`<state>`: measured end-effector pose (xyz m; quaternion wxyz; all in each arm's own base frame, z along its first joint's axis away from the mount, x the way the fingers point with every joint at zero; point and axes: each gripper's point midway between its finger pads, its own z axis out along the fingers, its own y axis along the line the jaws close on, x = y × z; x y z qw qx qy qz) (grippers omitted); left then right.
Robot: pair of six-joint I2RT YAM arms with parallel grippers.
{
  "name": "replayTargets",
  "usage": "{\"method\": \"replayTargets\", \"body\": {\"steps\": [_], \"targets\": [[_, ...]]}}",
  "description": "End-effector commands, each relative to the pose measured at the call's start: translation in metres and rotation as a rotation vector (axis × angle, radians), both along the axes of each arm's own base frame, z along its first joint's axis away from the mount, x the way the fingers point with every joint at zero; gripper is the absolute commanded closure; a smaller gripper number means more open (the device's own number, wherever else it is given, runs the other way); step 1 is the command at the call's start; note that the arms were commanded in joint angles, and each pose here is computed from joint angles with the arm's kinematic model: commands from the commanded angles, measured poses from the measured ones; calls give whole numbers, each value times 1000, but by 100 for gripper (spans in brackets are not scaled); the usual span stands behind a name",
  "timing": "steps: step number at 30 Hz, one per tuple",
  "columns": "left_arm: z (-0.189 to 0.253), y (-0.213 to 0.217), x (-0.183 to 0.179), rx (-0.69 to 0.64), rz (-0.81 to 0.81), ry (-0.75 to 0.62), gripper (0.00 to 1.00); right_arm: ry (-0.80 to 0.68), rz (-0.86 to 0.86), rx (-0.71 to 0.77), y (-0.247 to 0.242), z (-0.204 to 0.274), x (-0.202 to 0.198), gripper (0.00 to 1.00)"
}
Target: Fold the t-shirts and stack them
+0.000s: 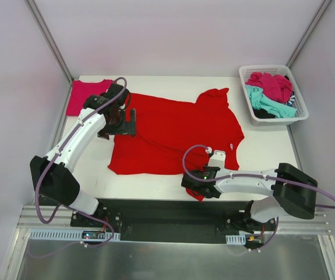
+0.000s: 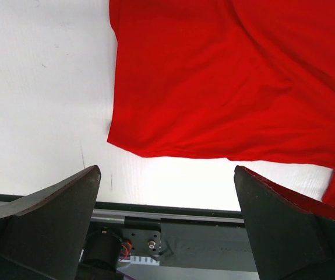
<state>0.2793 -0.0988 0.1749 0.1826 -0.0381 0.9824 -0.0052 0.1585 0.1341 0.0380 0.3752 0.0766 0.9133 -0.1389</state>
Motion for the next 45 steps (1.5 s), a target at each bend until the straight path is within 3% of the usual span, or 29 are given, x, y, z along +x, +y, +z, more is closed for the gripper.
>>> {"method": "replayTargets", "body": {"steps": [1, 28, 45], "targets": [[8, -1, -6, -14, 1, -20, 1, 0, 6, 23, 8, 3, 3, 69], [7, -2, -6, -14, -1, -17, 1, 3, 65, -20, 29, 18, -2, 73], [2, -1, -8, -8, -1, -2, 1, -8, -17, -37, -6, 12, -2, 72]]}}
